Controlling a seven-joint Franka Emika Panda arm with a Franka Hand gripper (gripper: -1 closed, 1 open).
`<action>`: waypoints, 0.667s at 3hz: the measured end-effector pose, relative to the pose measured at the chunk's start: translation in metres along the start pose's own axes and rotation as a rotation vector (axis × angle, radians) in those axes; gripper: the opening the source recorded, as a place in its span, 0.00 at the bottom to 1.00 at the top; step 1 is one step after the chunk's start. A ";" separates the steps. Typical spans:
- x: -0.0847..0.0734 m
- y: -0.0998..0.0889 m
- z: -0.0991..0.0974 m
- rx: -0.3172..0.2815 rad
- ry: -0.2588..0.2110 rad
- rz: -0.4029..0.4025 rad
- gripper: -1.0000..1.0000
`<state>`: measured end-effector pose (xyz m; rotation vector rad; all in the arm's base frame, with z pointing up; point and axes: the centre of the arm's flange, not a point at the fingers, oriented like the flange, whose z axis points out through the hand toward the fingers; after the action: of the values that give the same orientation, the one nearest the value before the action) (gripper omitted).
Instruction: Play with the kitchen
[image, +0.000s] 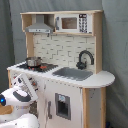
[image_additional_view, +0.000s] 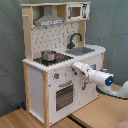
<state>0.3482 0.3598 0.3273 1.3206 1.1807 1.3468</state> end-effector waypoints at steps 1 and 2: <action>0.000 0.000 0.000 0.000 0.000 0.000 0.00; 0.000 0.000 0.000 -0.003 0.002 0.021 0.00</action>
<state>0.3477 0.3601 0.3278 1.3326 1.1689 1.3648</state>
